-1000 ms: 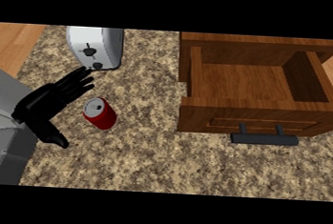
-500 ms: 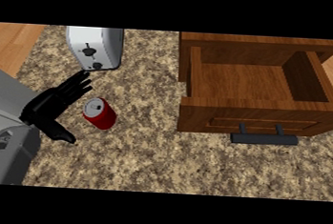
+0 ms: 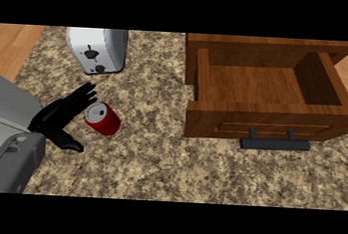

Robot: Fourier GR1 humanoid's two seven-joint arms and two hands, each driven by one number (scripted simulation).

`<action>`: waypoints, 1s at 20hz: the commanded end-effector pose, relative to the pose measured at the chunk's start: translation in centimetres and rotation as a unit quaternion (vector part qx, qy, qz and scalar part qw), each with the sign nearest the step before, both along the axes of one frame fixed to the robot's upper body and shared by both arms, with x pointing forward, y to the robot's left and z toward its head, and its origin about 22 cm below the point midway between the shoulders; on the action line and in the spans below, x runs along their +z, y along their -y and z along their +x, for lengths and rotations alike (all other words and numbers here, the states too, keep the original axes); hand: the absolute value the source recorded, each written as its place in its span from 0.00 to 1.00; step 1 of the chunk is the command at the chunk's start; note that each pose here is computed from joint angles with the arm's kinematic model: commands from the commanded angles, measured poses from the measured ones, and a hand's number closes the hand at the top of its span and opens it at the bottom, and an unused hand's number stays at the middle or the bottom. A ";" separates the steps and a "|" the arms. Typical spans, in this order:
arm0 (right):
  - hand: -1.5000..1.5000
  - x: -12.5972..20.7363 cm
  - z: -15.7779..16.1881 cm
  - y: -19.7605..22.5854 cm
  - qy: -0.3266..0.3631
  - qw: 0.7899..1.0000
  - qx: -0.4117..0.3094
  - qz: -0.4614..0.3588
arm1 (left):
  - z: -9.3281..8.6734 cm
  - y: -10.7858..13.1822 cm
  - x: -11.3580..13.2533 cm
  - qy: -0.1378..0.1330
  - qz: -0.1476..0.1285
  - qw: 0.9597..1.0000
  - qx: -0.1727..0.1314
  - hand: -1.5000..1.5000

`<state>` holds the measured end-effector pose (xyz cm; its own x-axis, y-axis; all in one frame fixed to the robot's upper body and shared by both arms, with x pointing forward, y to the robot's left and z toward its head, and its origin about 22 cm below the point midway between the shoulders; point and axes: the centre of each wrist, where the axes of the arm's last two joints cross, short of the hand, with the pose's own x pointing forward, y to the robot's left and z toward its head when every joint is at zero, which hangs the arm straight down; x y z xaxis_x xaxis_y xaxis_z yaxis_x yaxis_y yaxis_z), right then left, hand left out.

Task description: Pick up the can, place it into the drawer and close the drawer

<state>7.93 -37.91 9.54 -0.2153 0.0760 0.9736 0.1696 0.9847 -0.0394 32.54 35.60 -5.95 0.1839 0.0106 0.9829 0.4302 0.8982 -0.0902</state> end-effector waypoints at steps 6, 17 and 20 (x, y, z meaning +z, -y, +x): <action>0.00 1.1 0.5 0.4 0.009 1.000 0.004 0.001 | -0.8 0.0 -2.3 -0.019 -0.018 1.000 0.009 0.00; 0.00 2.7 -0.3 -0.4 0.003 1.000 0.006 0.006 | 0.1 4.2 -3.6 -0.040 -0.058 0.998 0.000 0.00; 0.00 0.9 0.3 -0.5 0.002 1.000 0.016 0.002 | -0.3 4.8 -4.2 -0.044 -0.075 0.996 -0.001 1.00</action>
